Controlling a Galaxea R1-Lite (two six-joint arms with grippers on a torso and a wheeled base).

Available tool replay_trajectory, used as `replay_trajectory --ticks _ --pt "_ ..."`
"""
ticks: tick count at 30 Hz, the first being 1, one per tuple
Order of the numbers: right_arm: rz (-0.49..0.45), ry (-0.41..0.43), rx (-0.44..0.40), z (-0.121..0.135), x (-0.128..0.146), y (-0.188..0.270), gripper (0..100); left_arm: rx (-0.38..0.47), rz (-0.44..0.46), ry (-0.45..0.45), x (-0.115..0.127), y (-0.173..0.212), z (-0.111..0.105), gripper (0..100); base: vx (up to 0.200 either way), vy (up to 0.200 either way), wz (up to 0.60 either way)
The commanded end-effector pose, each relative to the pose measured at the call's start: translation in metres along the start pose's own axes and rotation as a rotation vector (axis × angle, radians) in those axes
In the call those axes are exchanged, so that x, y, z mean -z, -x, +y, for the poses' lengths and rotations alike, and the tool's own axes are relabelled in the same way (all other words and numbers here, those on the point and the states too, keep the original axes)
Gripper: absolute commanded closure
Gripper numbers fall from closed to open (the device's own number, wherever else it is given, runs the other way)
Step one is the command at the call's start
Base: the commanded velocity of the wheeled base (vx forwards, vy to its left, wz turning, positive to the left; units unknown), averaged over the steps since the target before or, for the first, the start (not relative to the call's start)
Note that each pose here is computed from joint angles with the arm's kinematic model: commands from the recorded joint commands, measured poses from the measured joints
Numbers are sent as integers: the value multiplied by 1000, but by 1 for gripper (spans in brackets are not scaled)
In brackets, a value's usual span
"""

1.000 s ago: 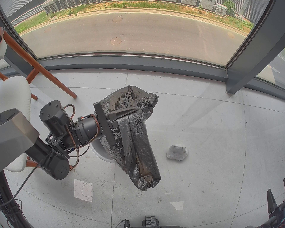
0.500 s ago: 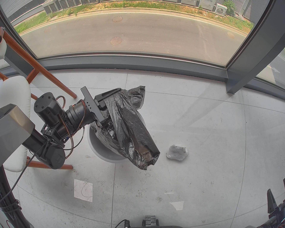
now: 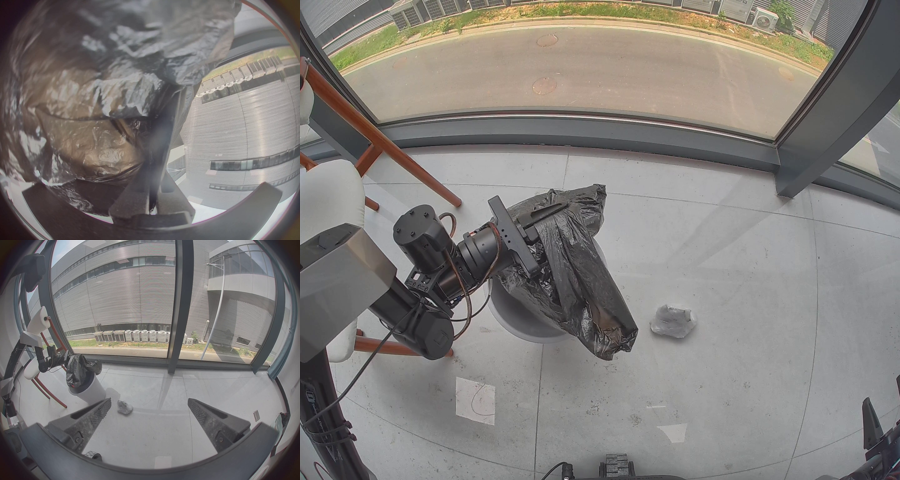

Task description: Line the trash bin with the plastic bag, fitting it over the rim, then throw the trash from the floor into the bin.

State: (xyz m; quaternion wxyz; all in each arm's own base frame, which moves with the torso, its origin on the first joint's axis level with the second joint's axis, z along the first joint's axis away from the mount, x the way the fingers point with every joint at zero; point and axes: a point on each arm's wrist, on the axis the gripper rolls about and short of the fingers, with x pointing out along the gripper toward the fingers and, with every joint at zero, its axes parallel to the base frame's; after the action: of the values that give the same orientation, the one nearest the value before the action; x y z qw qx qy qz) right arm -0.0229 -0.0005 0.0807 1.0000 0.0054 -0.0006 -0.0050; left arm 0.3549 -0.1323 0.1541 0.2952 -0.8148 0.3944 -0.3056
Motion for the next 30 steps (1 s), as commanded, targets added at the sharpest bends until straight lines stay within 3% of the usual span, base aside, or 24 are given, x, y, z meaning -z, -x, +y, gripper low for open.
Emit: replay_trajectory --ticks 1,5,7,8,10,16,23,30 --pt "1 0 -1 0 5 0 0 -35 17 -186 -7 -9 18 100 0 0 0" --pt "1 -1 -1 0 5 0 0 -57 70 -534 2 -6 15 100 0 0 0" --pt "1 -1 -1 0 5 0 0 -73 89 -668 7 1 14 100 0 0 0" --pt "1 -1 -1 0 5 0 0 -79 94 -691 8 2 15 100 0 0 0" --pt "1 -1 -1 0 5 0 0 -107 162 -890 20 12 15 100 0 0 0" --pt "3 0 -1 0 5 0 0 -117 200 -1174 44 36 20 100 0 0 0" --pt "3 0 -1 0 5 0 0 -120 217 -1636 45 49 31 100 0 0 0" --pt "3 0 -1 0 5 0 0 -106 249 -1867 48 53 35 100 0 0 0"
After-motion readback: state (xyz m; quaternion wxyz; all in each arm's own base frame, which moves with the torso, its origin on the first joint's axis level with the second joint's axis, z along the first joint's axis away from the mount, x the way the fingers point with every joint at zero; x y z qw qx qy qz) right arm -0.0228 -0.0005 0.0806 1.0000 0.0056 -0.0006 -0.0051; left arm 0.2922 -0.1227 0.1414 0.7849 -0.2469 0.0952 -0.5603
